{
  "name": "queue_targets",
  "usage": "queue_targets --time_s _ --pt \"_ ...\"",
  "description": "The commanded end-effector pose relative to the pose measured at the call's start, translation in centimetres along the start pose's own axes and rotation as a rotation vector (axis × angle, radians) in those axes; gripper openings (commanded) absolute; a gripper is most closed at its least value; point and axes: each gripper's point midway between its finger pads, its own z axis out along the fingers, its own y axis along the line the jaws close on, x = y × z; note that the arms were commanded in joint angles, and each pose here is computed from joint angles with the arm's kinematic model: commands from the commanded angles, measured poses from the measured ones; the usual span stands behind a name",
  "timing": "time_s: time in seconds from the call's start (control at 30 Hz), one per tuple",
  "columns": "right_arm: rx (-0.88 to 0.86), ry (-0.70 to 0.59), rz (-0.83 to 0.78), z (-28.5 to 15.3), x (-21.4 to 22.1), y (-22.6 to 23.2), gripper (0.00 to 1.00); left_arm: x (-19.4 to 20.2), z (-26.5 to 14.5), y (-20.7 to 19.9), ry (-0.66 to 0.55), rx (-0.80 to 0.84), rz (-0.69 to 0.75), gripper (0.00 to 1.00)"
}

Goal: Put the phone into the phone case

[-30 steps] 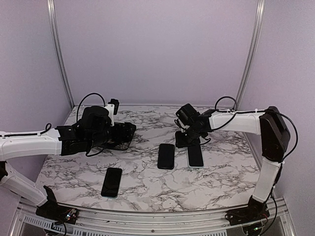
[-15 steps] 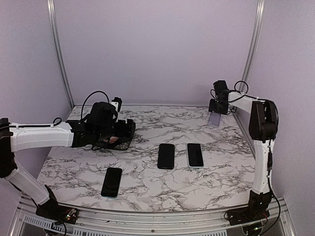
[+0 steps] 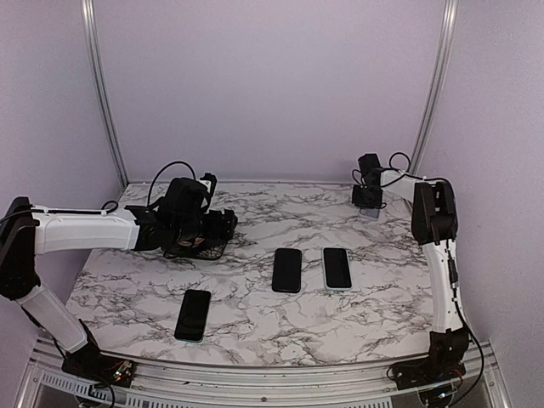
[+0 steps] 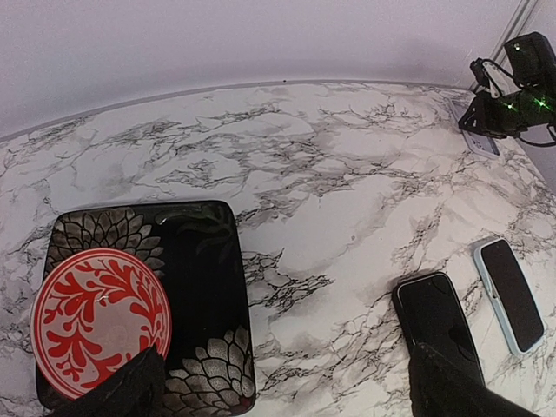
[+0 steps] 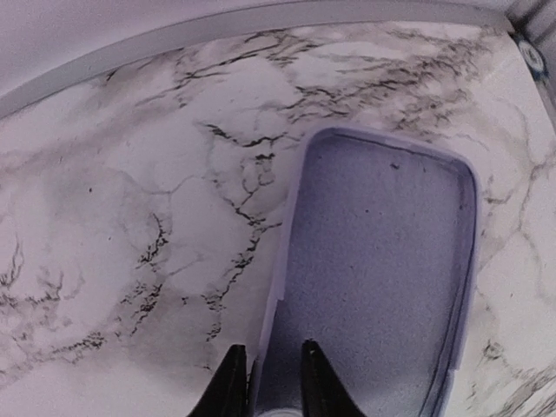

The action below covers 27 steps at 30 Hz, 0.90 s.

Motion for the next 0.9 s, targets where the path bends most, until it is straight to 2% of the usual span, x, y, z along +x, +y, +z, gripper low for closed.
queue_targets --time_s 0.0,0.03,0.17,0.27,0.4,0.47,0.7,0.87 --pt "-0.016 0.066 -0.044 -0.3 1.5 0.4 0.09 -0.8 0.1 0.0 0.0 0.007 -0.009 0.99" --pt "-0.029 0.068 -0.053 -0.8 1.4 0.5 0.0 -0.8 0.1 0.0 0.002 0.008 -0.012 0.99" --pt "-0.08 0.039 -0.092 -4.2 -0.2 1.2 0.0 -1.3 -0.1 -0.3 -0.004 0.026 -0.03 0.99" --pt "-0.155 -0.041 -0.159 -8.5 -2.1 2.8 0.0 -1.7 -0.4 -0.5 -0.011 0.044 -0.049 0.99" --pt "-0.275 -0.168 -0.352 -15.8 -1.8 7.2 0.0 -2.6 -1.2 -0.2 -0.031 0.054 -0.067 0.99" --pt "-0.406 -0.252 -0.475 -19.9 -0.4 10.6 0.0 -3.4 -2.1 0.3 -0.056 0.05 -0.074 0.99" --pt "-0.769 -0.361 -0.88 -31.1 12.0 19.3 0.0 -5.5 -5.1 4.2 -0.14 -0.007 -0.136 0.99" --pt "-0.992 -0.385 -1.364 -36.3 25.4 22.6 0.0 -5.5 -6.5 6.3 -0.162 -0.049 -0.158 0.99"
